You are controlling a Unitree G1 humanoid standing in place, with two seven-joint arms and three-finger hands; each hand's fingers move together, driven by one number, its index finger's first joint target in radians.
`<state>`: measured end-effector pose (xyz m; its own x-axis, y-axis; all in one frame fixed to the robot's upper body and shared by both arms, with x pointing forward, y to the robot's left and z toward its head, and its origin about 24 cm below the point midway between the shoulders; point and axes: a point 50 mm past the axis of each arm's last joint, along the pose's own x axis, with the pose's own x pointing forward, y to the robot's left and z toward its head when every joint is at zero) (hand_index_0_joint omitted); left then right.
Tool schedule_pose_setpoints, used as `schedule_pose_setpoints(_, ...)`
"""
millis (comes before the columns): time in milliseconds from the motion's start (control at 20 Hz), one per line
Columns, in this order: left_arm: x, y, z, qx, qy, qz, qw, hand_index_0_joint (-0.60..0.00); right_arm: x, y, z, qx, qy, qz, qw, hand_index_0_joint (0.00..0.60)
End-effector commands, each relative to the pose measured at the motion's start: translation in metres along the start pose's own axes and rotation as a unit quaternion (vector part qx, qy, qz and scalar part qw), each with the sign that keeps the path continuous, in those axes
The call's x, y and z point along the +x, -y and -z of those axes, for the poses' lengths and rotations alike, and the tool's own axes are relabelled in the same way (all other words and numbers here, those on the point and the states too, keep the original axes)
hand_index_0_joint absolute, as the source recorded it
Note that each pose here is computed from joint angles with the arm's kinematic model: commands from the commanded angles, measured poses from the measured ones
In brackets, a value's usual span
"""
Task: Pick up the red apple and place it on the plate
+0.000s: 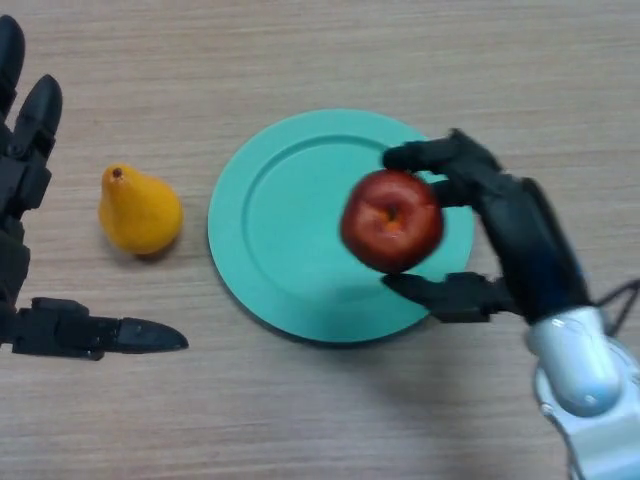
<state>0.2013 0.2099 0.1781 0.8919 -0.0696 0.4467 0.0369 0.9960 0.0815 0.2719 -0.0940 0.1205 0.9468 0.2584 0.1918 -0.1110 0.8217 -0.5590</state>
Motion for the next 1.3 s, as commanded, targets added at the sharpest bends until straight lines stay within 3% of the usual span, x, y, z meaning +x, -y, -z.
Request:
schedule_pose_setpoints(50,-0.003,-0.002,-0.027,0.018,0.079,0.004,0.997,0.0,0.013,0.009,-0.027,0.042,0.08,0.048,0.9948,0.6)
schedule_pose_setpoints(150,-0.005,0.0,-0.025,0.014,0.074,0.006,0.997,0.0,0.02,0.004,-0.021,0.048,0.058,0.059,0.9954,0.6)
schedule_pose_setpoints(250,-0.006,0.0,-0.025,0.013,0.072,0.006,0.997,0.0,0.021,0.002,-0.019,0.037,0.053,0.058,0.9962,0.4)
schedule_pose_setpoints(400,-0.011,0.001,-0.022,0.008,0.064,0.012,0.998,0.0,0.024,-0.005,-0.008,-0.03,0.038,0.038,0.9981,0.0)
schedule_pose_setpoints(550,-0.012,0.0,-0.019,0.008,0.062,0.009,0.998,0.0,0.023,-0.004,-0.015,-0.011,0.036,0.031,0.9988,0.0)
schedule_pose_setpoints(700,-0.01,0.0,-0.018,0.007,0.054,0.009,0.998,0.0,0.02,0.002,-0.024,0.039,0.034,0.046,0.9976,0.0)
schedule_pose_setpoints(850,-0.008,0.002,-0.02,0.012,0.052,0.013,0.998,0.0,0.009,0.021,-0.036,0.064,0.045,0.067,0.9947,0.0)
schedule_pose_setpoints(1100,-0.007,0.01,-0.021,0.019,0.052,0.033,0.998,0.0,-0.037,0.057,-0.053,0.076,0.112,0.099,0.9858,0.0)
schedule_pose_setpoints(1300,-0.012,0.019,-0.018,0.031,0.07,0.04,0.996,0.0,-0.075,0.065,-0.049,0.092,0.12,0.098,0.9836,0.0)
